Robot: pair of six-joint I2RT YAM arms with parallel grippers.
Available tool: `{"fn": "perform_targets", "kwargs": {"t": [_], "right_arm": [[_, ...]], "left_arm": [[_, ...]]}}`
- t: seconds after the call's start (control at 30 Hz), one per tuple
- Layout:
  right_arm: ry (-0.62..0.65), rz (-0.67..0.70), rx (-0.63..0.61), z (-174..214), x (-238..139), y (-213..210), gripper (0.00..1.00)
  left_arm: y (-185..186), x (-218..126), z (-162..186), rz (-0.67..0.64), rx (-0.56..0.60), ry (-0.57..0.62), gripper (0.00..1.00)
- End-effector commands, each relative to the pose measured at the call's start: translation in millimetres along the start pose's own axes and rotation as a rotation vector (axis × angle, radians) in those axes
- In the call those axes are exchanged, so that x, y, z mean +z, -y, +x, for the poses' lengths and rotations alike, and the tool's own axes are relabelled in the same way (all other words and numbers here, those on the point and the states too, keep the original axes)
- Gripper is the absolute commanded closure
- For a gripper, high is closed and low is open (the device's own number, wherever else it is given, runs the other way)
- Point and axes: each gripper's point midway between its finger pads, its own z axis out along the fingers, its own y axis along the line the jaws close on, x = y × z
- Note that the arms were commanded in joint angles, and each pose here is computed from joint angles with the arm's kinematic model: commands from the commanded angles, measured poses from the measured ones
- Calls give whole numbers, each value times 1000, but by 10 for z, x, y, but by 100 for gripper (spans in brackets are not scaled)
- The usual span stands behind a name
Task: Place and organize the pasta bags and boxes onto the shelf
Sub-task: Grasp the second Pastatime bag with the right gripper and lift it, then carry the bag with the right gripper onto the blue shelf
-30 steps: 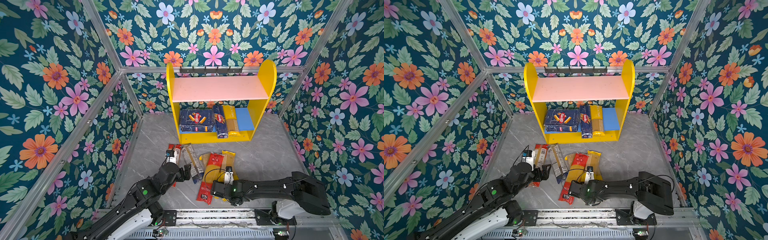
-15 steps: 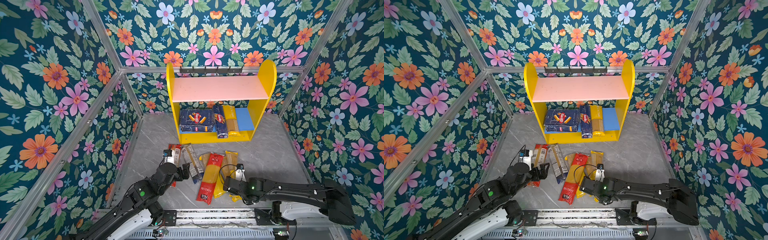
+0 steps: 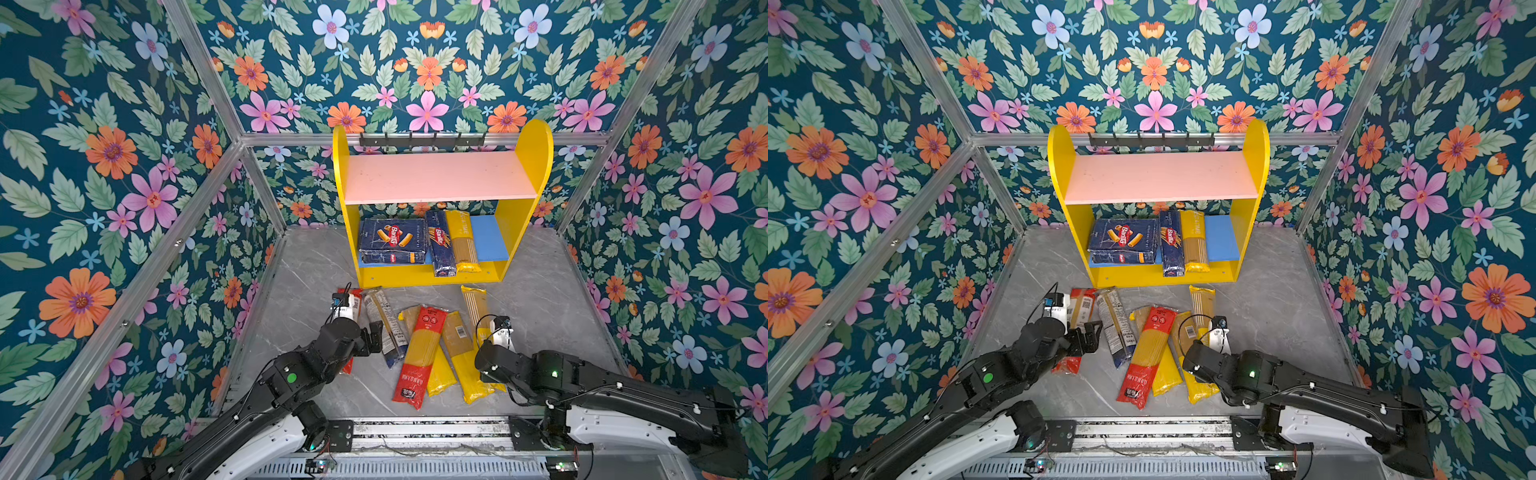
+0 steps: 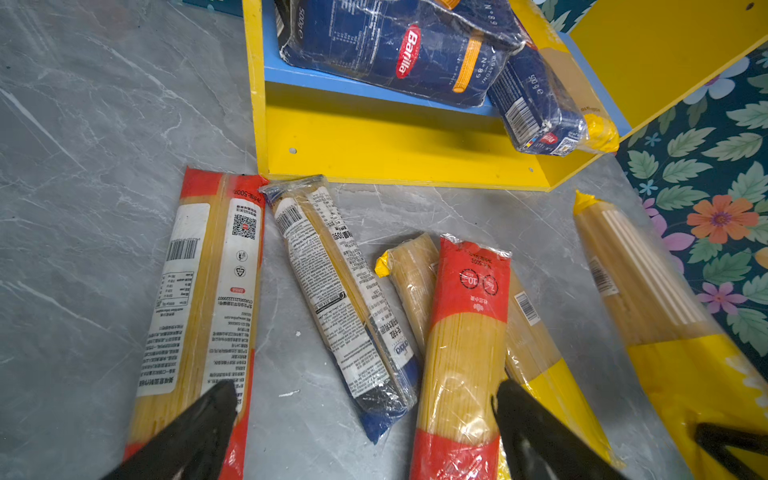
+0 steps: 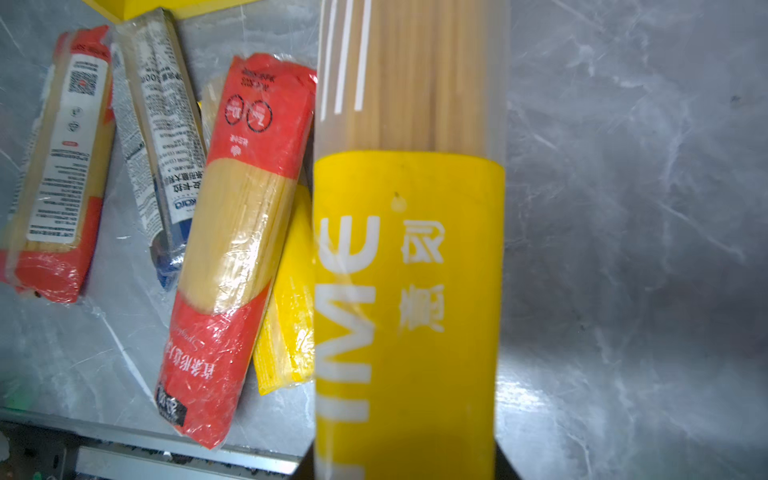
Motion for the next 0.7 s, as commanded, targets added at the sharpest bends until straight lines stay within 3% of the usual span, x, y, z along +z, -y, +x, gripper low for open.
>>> {"fn": "perform_targets", "kwargs": {"t": [0.0,0.47,0.67], "right_arm": [[100,18,-36,-278,-107,50,68],[139,-23,-21,-1106,-222,49,68],[154,-49,3,-1565,-59,64,68]], "left_arm": [[94,17,-119,18,14,28,1],[397,157,-408,30,95,41,0],[582,237,-544,55,136,48,0]]}}
